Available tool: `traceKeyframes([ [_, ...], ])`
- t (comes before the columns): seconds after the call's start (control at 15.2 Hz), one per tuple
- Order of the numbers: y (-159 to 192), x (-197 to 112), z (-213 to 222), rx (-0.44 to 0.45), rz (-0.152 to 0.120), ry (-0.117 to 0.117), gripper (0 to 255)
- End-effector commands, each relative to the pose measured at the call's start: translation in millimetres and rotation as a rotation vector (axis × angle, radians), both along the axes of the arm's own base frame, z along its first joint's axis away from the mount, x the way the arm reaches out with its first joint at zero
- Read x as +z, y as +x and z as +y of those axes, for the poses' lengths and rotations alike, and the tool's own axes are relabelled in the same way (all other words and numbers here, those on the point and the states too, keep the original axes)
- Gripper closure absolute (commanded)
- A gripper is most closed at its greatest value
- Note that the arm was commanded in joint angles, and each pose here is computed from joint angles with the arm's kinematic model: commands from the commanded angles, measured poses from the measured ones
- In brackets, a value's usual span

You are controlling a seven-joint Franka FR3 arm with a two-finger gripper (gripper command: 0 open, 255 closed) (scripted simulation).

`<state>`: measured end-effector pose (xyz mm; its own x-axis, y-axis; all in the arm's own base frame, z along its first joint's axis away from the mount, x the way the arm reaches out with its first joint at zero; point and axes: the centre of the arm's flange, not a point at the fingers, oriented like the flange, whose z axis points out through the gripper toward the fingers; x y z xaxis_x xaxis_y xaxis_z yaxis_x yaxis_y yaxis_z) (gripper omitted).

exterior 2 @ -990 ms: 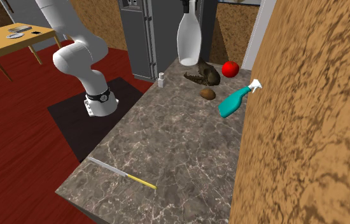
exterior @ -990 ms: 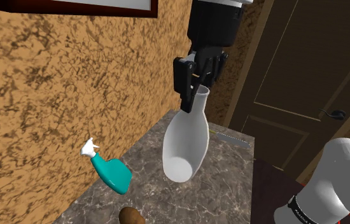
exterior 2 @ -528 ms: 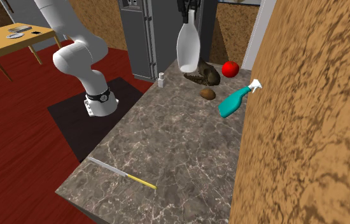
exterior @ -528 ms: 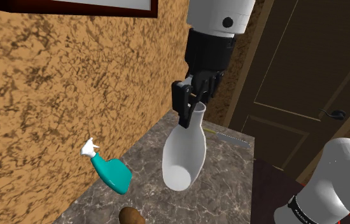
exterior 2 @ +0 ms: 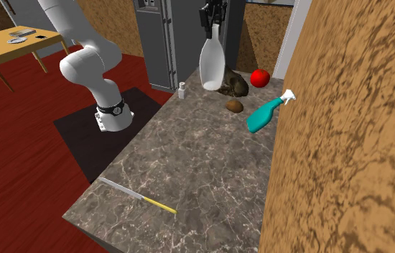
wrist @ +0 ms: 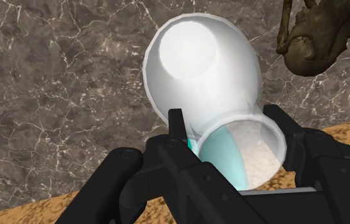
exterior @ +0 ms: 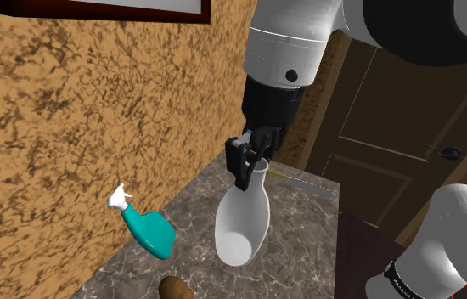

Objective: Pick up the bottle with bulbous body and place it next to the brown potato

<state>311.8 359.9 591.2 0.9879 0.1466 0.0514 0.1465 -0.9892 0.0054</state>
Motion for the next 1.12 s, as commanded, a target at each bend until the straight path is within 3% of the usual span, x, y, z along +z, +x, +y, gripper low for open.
traceKeyframes([
  [0.0,-0.3,-11.7,-0.4,0.0,-0.001,0.001,255],
  [1.06,-0.3,-96.2,-0.4,0.0,-0.001,0.001,255],
])
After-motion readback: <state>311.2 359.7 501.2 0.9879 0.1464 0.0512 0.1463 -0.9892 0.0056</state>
